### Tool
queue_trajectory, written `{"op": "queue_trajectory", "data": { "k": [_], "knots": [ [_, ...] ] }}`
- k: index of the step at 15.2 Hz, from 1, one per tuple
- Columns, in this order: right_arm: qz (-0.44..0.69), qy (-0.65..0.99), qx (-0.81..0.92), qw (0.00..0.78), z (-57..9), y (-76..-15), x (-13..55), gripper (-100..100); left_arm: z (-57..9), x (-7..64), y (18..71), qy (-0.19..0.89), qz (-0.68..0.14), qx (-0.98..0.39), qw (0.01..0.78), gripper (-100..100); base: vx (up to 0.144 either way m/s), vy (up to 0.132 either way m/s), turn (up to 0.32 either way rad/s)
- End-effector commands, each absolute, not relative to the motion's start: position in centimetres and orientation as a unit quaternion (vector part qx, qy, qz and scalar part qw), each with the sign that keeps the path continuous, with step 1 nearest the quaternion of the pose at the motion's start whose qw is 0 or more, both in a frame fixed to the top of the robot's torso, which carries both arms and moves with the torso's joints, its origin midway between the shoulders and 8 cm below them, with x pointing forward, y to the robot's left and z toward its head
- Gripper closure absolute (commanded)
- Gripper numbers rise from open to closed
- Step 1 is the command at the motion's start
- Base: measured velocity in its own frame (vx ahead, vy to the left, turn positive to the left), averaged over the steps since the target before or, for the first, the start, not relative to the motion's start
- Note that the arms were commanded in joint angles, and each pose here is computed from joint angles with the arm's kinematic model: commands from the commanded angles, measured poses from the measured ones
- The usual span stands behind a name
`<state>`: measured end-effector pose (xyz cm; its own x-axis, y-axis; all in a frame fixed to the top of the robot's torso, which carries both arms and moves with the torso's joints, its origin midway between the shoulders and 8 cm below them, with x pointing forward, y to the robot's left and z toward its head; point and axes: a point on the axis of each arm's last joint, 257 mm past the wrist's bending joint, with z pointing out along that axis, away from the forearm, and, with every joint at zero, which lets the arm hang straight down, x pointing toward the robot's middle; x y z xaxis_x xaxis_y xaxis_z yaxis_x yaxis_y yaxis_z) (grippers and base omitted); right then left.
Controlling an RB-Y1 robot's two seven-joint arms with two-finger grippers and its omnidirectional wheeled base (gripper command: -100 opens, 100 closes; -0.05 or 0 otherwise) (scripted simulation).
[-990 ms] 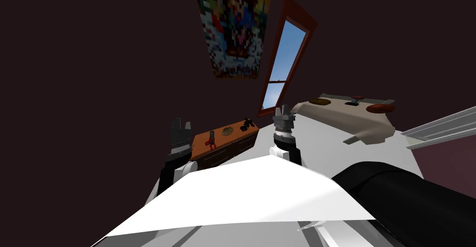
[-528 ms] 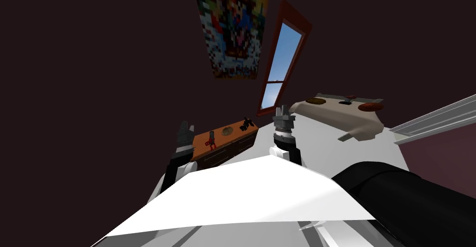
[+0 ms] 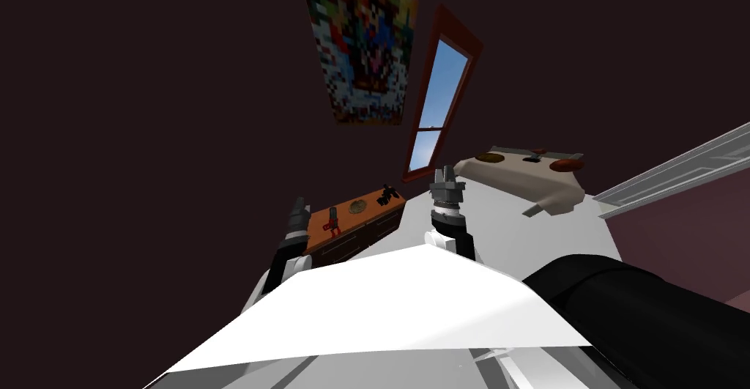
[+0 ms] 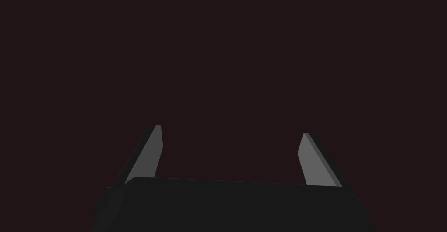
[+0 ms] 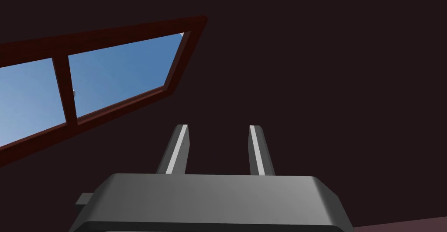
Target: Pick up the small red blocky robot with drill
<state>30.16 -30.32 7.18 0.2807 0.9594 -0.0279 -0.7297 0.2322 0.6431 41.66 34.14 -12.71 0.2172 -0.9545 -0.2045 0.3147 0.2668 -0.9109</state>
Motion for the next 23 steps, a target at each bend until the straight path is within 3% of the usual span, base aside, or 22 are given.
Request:
{"op": "queue_trajectory", "data": {
  "k": [1,23],
  "knots": [
    [0.56,0.216,0.266,0.755,7.2,-30.3,30.2,0,-14.1,41.9,34.5,0.427,-0.458,-0.398,0.671,-100,-0.003,0.034,-0.049],
    [0.56,0.216,0.266,0.755,7.2,-30.3,30.2,0,-37.7,41.6,39.5,0.527,-0.323,-0.585,0.524,-100,0.007,0.032,-0.065]
  ]
}}
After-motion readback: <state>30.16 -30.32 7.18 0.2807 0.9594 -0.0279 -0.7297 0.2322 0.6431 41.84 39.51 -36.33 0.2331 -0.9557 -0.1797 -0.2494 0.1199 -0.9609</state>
